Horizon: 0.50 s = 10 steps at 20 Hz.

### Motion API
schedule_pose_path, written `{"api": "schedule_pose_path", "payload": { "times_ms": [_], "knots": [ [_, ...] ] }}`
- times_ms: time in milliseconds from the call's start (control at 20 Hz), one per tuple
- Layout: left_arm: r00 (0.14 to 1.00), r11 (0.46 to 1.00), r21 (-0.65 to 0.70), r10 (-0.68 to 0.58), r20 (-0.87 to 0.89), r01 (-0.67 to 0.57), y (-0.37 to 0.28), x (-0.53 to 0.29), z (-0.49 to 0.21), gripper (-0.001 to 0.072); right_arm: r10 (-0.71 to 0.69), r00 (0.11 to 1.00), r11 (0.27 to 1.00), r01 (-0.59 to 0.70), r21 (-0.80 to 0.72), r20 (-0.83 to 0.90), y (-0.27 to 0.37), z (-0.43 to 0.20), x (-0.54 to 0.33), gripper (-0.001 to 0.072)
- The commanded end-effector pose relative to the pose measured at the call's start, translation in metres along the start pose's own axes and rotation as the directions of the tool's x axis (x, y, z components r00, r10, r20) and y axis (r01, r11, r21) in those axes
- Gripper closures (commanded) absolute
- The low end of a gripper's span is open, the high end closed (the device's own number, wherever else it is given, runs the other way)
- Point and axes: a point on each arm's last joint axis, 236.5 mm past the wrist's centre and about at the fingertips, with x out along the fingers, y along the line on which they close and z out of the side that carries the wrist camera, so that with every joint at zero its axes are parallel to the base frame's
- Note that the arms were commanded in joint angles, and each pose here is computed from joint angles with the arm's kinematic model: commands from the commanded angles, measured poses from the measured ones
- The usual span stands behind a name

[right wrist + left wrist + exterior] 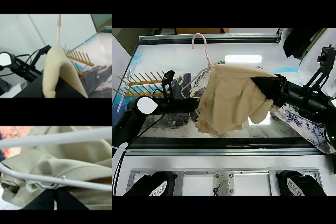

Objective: Fold the clothes and pants, and hang the long-sleeved shirts on hangers.

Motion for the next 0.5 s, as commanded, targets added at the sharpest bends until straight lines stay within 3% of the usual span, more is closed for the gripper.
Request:
{"api": "schedule_pose_path", "payload": {
  "times_ms": [0,200,450],
  "knots": [
    [0.999,0.999,-0.027,0.019,-0.044,-0.02,0.012,0.002,-0.004,0.0688,0.015,0.999,1.0,-0.015,0.009,0.032,0.004,0.007,0.001,0.069],
    [0.989,0.994,-0.084,0.053,-0.138,-0.065,0.038,0.018,-0.016,0.0689,0.014,0.999,1.0,-0.014,0.01,0.033,0.003,0.007,0.001,0.069],
    [0.99,0.991,-0.107,0.07,-0.119,-0.083,0.054,0.017,-0.007,0.0688,0.002,1.0,1.0,-0.002,-0.01,-0.011,0.001,-0.003,0.001,0.069]
  ]
}}
